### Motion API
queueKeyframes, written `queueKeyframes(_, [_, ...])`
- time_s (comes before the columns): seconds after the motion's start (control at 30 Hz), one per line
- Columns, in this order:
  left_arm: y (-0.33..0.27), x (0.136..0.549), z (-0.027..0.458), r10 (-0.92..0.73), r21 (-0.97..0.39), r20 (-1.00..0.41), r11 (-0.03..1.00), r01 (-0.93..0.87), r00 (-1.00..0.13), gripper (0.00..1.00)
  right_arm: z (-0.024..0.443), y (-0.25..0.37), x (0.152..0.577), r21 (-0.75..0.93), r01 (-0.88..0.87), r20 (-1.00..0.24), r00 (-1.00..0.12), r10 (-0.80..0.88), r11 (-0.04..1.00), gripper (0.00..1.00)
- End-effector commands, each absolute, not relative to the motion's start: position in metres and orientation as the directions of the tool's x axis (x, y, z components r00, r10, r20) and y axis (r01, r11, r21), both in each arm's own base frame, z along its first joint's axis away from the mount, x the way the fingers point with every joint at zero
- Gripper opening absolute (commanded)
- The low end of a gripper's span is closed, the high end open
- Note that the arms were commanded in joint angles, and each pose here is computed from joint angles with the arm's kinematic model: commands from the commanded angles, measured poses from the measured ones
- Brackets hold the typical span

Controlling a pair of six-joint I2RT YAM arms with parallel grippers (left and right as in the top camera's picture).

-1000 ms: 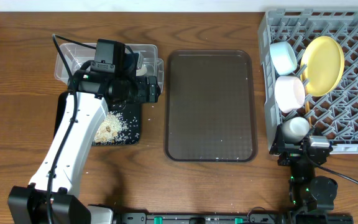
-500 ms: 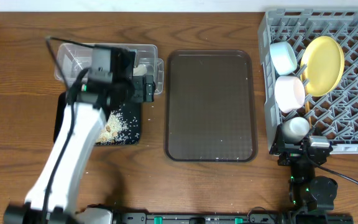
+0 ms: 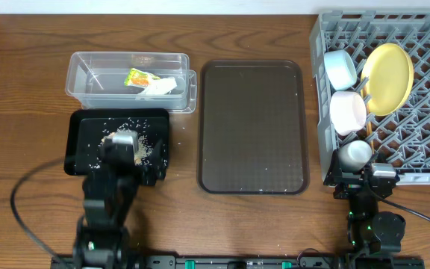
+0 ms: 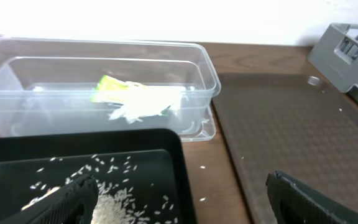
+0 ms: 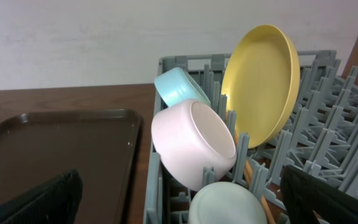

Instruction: Sort waste into correct bins and load items into the dishwasher rack

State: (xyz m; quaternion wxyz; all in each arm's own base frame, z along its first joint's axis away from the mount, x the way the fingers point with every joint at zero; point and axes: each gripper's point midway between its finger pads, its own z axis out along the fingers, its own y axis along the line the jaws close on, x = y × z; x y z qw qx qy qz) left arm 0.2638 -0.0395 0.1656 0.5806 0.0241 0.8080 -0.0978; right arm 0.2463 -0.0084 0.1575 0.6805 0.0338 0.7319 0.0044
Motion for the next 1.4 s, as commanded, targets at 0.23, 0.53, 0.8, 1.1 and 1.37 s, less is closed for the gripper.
queueKeyframes(0.23, [-0.031,0.248,0.155,-0.007,-0.029,-0.990,0.989,0.146,-0.144,0.89,0.157,-0.005,0.246,0.039,0.028,-0.997,-0.070,0.041,0.999,0.99])
queueKeyframes(0.53, [-0.031,0.242,0.139,-0.004,-0.026,-0.989,0.989,0.146,-0.147,0.90,0.157,-0.005,0.246,0.039,0.028,-0.997,-0.070,0.041,0.999,0.99])
queueKeyframes(0.8, [-0.031,0.242,0.140,-0.006,-0.027,-0.990,0.989,0.147,-0.142,0.90,0.157,-0.005,0.246,0.039,0.028,-0.997,-0.070,0.041,0.999,0.99])
queueKeyframes(1.1, [-0.031,0.242,0.139,-0.005,-0.027,-0.989,0.989,0.147,-0.147,0.90,0.157,-0.005,0.246,0.039,0.028,-0.997,-0.070,0.041,0.999,0.99])
queueKeyframes(1.37, [-0.031,0.242,0.139,-0.005,-0.027,-0.989,0.989,0.147,-0.147,0.89,0.157,-0.005,0.246,0.038,0.028,-0.997,-0.070,0.040,0.999,0.99])
